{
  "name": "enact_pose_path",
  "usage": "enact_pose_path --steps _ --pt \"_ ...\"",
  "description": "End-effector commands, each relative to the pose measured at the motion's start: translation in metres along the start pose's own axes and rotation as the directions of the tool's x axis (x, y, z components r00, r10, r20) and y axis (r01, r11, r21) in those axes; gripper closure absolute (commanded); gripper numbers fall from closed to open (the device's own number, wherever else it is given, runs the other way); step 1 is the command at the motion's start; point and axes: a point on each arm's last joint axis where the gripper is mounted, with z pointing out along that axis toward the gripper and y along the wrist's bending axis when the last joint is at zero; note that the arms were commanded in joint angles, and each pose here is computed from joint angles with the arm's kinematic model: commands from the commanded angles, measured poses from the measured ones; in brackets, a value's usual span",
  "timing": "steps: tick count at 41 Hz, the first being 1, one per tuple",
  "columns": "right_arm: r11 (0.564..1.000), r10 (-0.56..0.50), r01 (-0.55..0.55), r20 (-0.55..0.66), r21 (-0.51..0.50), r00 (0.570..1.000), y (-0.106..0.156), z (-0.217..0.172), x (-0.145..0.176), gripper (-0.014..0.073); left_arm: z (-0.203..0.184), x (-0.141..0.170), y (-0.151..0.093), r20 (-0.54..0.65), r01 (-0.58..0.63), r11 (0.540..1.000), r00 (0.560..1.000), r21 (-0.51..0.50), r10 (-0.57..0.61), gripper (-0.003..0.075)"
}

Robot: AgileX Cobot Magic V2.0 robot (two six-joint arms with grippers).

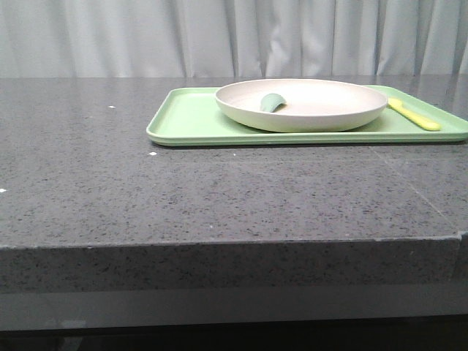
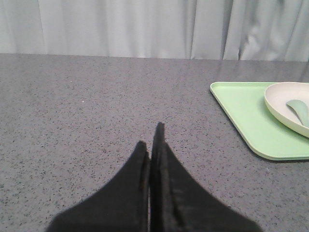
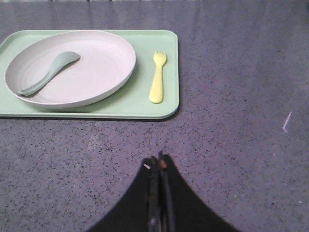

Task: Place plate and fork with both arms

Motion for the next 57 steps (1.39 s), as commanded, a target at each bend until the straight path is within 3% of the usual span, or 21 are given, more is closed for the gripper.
enact_pose_path --steps 1,12,57 --pt "1.0 -0.013 0.015 0.155 -0.009 0.988 -0.001 -0.011 0.004 0.071 -0.002 -0.015 -0.002 0.099 0.005 1.0 0.995 0.019 -0.007 0.0738" --pt "1.0 -0.01 0.015 0.243 -0.017 0.97 -0.002 -0.025 0.018 0.0711 -0.002 -0.015 -0.002 0.099 0.005 1.0 0.995 0.019 -0.007 0.0738" --pt "1.0 -0.01 0.015 0.245 -0.017 0.969 -0.002 -0.025 0.018 0.0711 -0.002 -0.015 -0.002 0.099 0.005 1.0 0.995 0.019 -0.007 0.0738"
